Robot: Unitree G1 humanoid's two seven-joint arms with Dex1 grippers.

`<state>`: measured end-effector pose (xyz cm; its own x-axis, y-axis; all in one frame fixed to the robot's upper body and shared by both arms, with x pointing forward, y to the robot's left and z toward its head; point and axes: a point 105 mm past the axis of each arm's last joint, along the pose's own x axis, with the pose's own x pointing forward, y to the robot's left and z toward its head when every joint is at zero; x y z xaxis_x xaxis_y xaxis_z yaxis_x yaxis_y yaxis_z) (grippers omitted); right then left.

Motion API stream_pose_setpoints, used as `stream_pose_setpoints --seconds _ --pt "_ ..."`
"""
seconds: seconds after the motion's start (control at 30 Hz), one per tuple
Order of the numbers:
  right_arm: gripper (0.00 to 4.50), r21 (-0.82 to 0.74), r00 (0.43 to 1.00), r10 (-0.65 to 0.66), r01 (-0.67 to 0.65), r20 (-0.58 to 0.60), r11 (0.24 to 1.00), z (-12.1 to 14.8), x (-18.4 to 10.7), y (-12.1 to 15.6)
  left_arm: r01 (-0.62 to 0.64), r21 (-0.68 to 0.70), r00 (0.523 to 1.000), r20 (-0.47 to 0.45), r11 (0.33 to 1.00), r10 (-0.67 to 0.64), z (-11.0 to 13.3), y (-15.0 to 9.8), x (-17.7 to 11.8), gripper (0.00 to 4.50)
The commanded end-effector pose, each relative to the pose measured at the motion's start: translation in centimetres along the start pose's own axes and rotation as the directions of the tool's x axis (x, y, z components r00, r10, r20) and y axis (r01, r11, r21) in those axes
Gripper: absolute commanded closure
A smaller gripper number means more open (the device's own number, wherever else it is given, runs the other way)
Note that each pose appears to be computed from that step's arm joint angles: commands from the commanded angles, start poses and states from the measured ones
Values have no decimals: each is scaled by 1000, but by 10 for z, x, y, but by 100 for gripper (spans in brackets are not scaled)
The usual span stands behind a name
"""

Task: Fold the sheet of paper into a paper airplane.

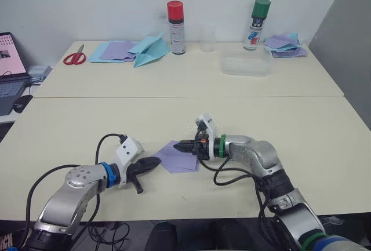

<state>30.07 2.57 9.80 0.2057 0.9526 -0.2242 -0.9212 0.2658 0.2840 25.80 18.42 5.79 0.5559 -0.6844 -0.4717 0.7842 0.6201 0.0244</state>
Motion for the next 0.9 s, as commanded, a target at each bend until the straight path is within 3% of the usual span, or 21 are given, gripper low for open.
stream_pose_setpoints --seconds 0.03,0.33,0.73,0.9 --pt "447 -288 995 93 -80 32 954 10 3 20 13 -104 989 -144 994 -28 -40 -9 -1 450" --pt "447 -530 992 110 -127 -63 839 -16 1 17 10 -99 989 -146 995 -25 -40 -8 -2 450" --pt "447 -581 985 148 -169 -85 796 -23 3 22 16 -97 988 -149 995 -30 -42 -12 -2 450" --pt "447 -593 978 94 -188 -187 783 -42 4 14 14 -96 988 -150 995 -28 -41 -11 -4 450"
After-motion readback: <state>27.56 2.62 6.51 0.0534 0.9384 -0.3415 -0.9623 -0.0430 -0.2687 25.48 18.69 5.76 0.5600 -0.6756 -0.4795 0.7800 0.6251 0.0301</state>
